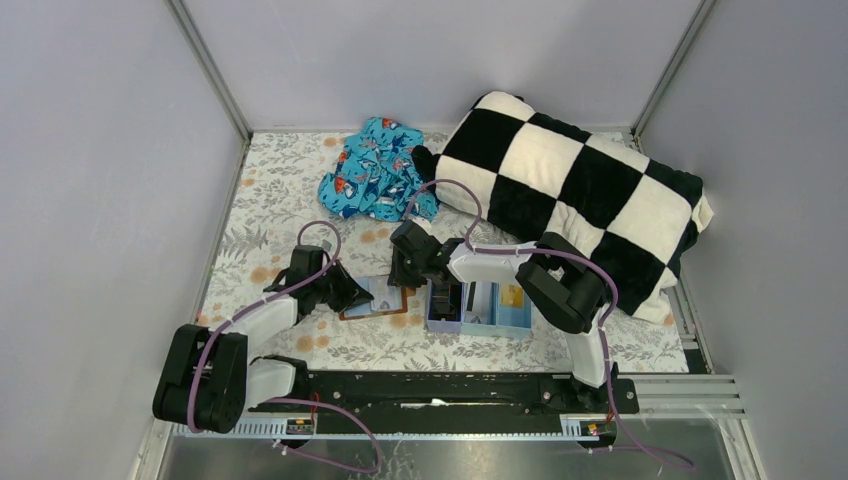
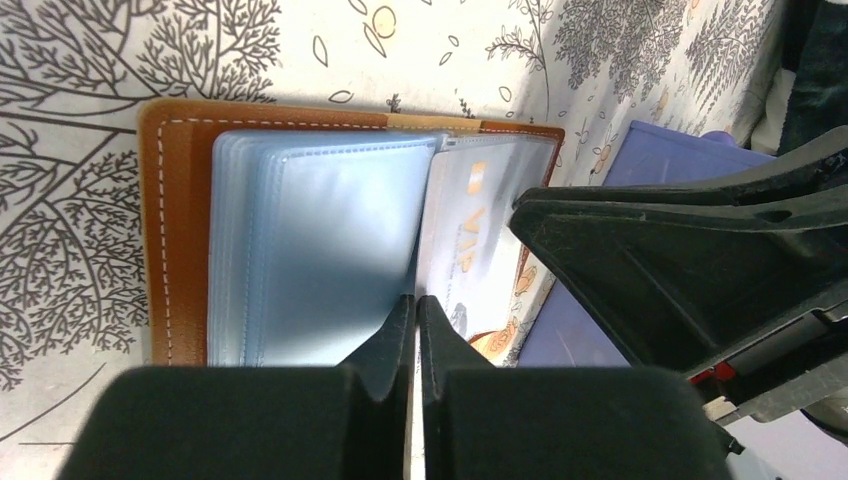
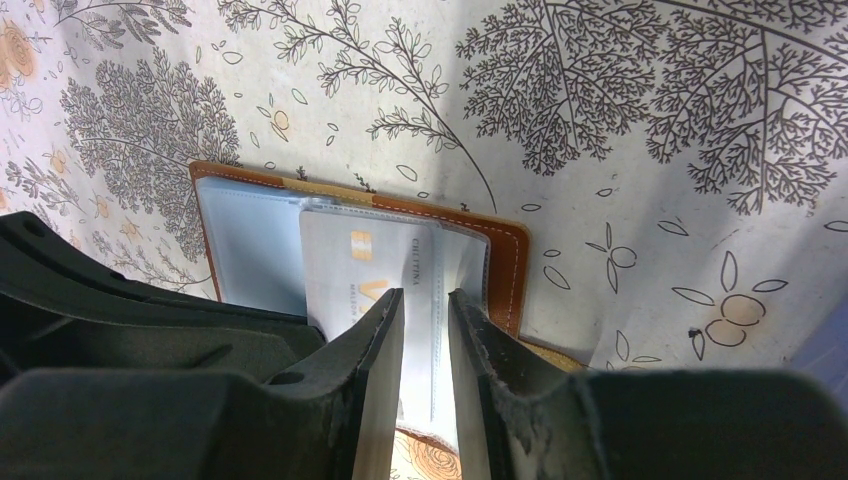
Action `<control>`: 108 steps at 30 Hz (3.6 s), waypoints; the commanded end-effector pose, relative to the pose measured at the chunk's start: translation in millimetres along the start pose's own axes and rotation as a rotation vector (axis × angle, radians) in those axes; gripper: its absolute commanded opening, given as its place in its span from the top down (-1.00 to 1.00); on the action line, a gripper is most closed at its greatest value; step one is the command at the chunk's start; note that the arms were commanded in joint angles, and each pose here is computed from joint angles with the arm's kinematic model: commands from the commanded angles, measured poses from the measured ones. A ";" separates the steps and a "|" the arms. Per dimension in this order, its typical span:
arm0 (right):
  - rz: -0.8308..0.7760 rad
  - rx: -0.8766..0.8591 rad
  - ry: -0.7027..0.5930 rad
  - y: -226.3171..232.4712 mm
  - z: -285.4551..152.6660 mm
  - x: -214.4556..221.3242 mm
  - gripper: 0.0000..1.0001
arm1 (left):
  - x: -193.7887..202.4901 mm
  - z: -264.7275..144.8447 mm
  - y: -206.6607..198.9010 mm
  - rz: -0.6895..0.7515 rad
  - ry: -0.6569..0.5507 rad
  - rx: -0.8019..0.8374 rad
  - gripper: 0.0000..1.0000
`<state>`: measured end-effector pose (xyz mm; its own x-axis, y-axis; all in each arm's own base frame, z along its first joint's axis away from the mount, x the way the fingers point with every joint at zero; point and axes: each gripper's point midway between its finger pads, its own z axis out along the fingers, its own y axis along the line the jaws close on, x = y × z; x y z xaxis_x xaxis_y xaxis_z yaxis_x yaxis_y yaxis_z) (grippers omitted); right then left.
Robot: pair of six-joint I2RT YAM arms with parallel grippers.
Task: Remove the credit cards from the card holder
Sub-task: Remove the credit card from the card holder, then place the credit card in the storage box.
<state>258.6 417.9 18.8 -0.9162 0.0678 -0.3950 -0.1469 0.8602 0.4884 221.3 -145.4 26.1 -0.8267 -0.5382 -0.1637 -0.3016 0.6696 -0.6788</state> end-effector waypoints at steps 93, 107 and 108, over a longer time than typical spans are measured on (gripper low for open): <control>-0.025 -0.572 -0.141 36.3 -192.1 -72.0 1.00 | -44.0 -150.2 -174.5 0.479 -0.154 0.442 -0.11; -0.033 0.133 -0.063 -137.4 -222.5 -20.2 1.00 | -76.2 -134.0 -143.5 0.451 -0.267 0.225 -0.34; -0.032 0.134 -0.055 -138.4 -221.0 -18.2 1.00 | -76.3 -131.3 -139.8 0.445 -0.265 0.215 -0.34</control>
<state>231.6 217.3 160.7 -0.8541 0.1298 -0.5037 -0.1661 0.8497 0.5005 255.0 -141.3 241.4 -0.7151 -0.3580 -0.6004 0.2077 0.7113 -0.6715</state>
